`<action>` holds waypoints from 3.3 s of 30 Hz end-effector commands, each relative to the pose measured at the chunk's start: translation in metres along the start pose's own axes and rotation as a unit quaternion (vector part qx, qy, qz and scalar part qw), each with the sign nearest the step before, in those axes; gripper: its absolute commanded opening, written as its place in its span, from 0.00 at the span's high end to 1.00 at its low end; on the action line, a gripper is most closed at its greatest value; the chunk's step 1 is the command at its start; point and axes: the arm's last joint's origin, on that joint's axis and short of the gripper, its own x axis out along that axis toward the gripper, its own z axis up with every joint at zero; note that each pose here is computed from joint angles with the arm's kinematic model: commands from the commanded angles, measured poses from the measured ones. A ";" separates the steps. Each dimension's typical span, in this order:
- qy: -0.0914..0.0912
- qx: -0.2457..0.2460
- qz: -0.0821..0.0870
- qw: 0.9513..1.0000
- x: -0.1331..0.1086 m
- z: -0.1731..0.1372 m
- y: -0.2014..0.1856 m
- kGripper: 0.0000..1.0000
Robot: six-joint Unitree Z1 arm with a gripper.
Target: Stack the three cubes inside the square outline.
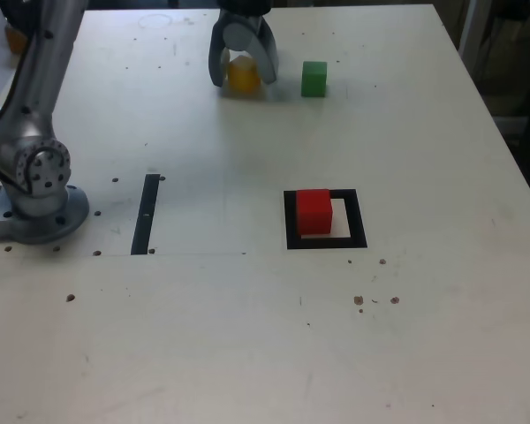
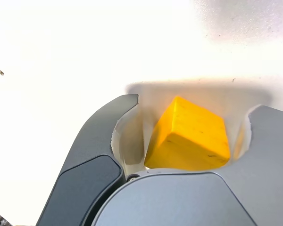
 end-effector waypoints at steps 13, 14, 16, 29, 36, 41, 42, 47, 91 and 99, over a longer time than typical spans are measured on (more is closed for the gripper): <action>-0.006 -0.003 -0.006 1.000 0.004 0.001 0.002 0.66; -0.007 -0.004 -0.007 1.000 0.004 0.001 0.001 0.67; -0.009 -0.005 -0.009 1.000 0.004 0.001 0.001 0.70; -0.018 -0.008 -0.014 1.000 0.002 0.001 0.000 0.79; -0.025 -0.009 -0.017 0.999 -0.004 -0.001 -0.001 0.84; -0.037 -0.012 -0.009 0.999 -0.025 -0.009 -0.009 0.84; -0.039 -0.013 -0.005 0.999 -0.031 -0.011 -0.012 0.84; -0.049 -0.011 0.016 0.999 -0.065 -0.014 -0.036 0.84; -0.080 -0.028 0.029 0.996 -0.118 0.078 -0.320 0.83; -0.081 -0.038 0.026 0.996 -0.114 0.081 -0.322 0.83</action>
